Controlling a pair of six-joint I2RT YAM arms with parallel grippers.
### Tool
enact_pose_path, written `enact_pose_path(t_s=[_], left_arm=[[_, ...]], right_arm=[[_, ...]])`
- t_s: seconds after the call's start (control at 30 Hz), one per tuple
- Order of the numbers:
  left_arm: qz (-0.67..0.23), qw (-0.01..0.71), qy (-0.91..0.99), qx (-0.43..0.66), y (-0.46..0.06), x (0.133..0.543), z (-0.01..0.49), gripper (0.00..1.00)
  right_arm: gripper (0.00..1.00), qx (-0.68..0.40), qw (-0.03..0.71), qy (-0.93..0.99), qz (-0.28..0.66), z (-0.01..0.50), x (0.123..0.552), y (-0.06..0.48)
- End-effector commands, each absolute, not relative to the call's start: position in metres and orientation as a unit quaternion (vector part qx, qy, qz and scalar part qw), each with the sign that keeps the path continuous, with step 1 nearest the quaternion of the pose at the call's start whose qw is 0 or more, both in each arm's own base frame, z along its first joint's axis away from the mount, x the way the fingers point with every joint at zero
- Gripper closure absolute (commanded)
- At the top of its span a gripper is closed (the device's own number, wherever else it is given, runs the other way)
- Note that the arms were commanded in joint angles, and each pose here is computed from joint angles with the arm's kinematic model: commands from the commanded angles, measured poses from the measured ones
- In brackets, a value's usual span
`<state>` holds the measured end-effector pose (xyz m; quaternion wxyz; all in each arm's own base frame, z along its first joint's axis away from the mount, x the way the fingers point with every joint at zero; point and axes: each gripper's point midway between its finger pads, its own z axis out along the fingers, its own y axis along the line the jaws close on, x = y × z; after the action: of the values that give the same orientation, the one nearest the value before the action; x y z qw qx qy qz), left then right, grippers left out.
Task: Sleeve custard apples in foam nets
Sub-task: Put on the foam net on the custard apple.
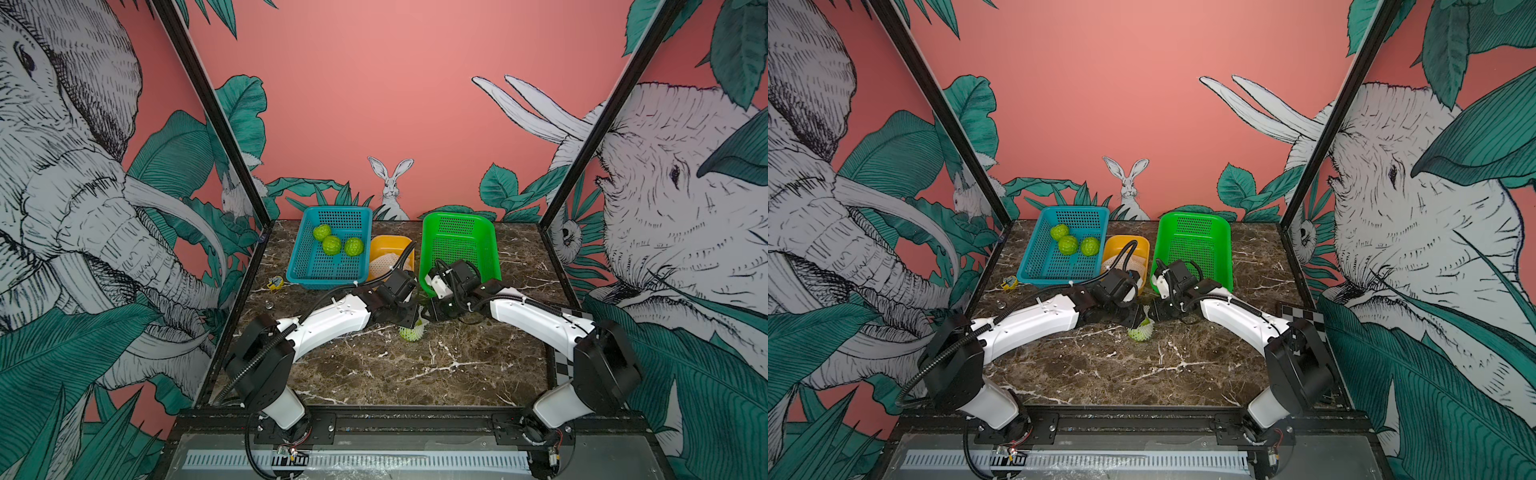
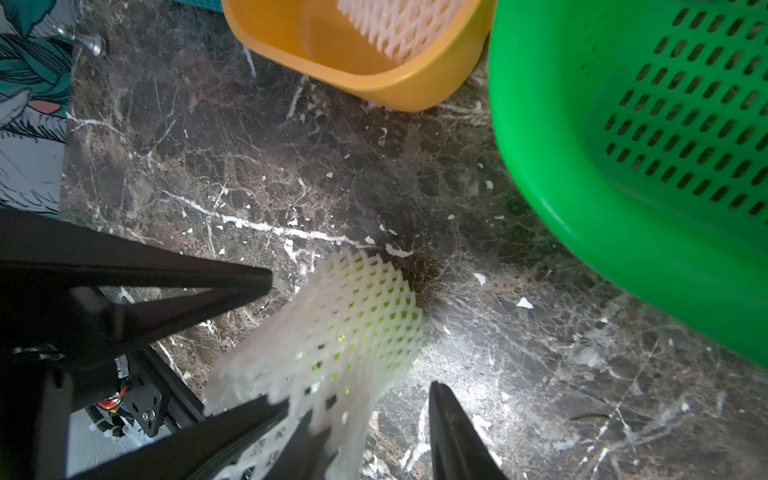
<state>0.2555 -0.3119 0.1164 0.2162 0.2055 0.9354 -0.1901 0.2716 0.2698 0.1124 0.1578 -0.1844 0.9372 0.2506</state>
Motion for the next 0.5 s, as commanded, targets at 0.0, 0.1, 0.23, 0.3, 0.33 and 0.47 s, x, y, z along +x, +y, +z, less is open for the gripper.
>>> enact_pose_path(t_s=[0.0,0.1,0.23,0.3,0.33,0.47], left_arm=[[-0.16,0.217,0.94,0.211,-0.299,0.253,0.122,0.58],[-0.15,0.212,0.942,0.211,-0.292,0.249,0.119,0.68],[-0.127,0.204,0.948,0.211,-0.28,0.246,0.107,0.7],[-0.116,0.203,0.95,0.208,-0.275,0.245,0.103,0.72],[-0.109,0.207,0.95,0.209,-0.272,0.246,0.103,0.73],[-0.071,0.215,0.949,0.219,-0.261,0.251,0.106,0.76]], right_arm=[[0.63,-0.194,0.158,0.939,0.236,0.109,0.273,0.274],[0.63,-0.203,0.15,0.939,0.232,0.106,0.268,0.28],[0.65,-0.206,0.138,0.946,0.207,0.093,0.266,0.279],[0.73,-0.203,0.135,0.951,0.189,0.089,0.266,0.273],[0.78,-0.201,0.136,0.954,0.177,0.088,0.267,0.269],[0.83,-0.207,0.145,0.959,0.125,0.095,0.271,0.252]])
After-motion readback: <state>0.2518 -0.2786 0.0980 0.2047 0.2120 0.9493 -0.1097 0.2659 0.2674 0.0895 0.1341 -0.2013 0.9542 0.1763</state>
